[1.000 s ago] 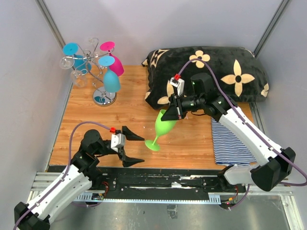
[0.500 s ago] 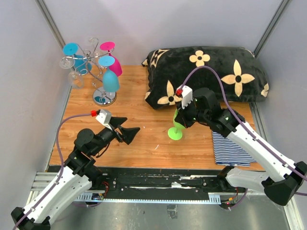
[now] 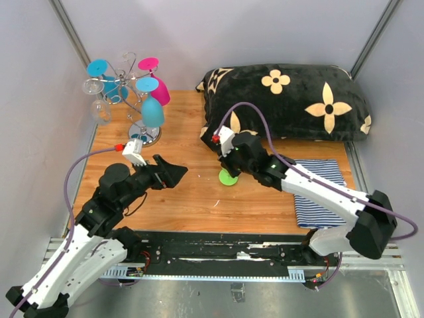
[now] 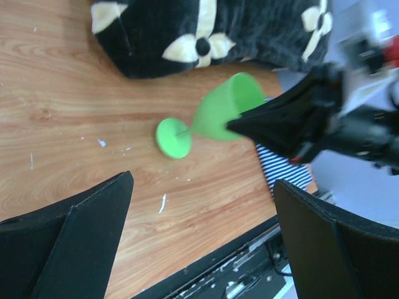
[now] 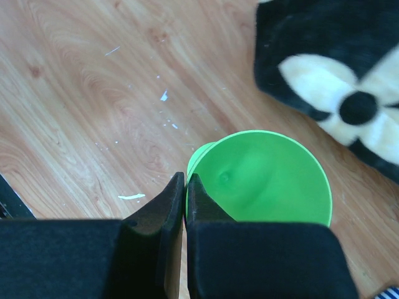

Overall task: Take the wine glass off the wine glass rack
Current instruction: Place the wine glass at the center of the board.

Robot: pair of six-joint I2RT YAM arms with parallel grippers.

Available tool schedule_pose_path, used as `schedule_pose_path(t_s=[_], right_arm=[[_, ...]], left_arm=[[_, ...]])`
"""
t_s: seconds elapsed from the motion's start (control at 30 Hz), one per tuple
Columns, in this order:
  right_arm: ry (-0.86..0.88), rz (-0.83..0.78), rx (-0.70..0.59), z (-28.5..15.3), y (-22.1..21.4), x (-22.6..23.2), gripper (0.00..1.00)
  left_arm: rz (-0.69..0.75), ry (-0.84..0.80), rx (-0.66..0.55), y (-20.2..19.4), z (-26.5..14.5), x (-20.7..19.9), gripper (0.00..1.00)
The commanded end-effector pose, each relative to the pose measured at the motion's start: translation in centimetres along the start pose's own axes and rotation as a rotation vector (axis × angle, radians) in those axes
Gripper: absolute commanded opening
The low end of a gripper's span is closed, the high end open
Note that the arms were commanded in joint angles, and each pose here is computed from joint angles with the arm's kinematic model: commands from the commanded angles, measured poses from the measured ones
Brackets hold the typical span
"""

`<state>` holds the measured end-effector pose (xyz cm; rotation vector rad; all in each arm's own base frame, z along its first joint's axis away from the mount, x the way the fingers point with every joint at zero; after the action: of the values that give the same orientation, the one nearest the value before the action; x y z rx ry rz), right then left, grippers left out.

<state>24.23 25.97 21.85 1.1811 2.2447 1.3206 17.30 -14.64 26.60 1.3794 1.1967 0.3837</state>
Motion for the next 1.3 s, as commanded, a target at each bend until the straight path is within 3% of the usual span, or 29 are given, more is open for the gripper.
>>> schedule_pose_path(t_s=[0.0,0.47,0.6,0.73,0.93,1.27], right_arm=[[0.004,-0.093,-0.03,1.7,1.5,1.2,0.01],[0.07,-0.146,0.112,4.1,-1.1,1.9,0.07],[0.091,-0.155,0.14,3.9,-1.1,2.2,0.18],[0.068,-0.153,0.149,3.3,-0.6,1.9,0.42],[0.061,-0.143,0.098,2.1,0.8,2.0,0.56],[0.048,-0.115,-0.088,-1.7,5.1,2.2,0.68]], left_arm=[[-0.069,0.007,-0.113,1.9,-1.2,-0.3,1.0],[-0.04,0.079,-0.075,2.4,-1.0,0.3,1.0],[-0.049,0.097,-0.054,2.1,-0.5,0.5,1.0],[-0.043,0.099,-0.033,2.0,0.0,0.5,1.0],[-0.041,0.083,0.002,1.6,0.8,0.2,0.98],[-0.095,-0.031,-0.017,2.5,1.4,-1.8,1.0]])
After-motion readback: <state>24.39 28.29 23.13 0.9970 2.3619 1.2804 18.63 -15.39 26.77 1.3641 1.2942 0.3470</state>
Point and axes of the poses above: each gripper's point midway between its finger pads, its own z axis out along the fingers, its own x axis along the line the jaws close on, y = z × x, the point moved 4 cm from there along -z, back along the fingers, and after that the axes turned 14 degrees about z, right-handed, at the moved point
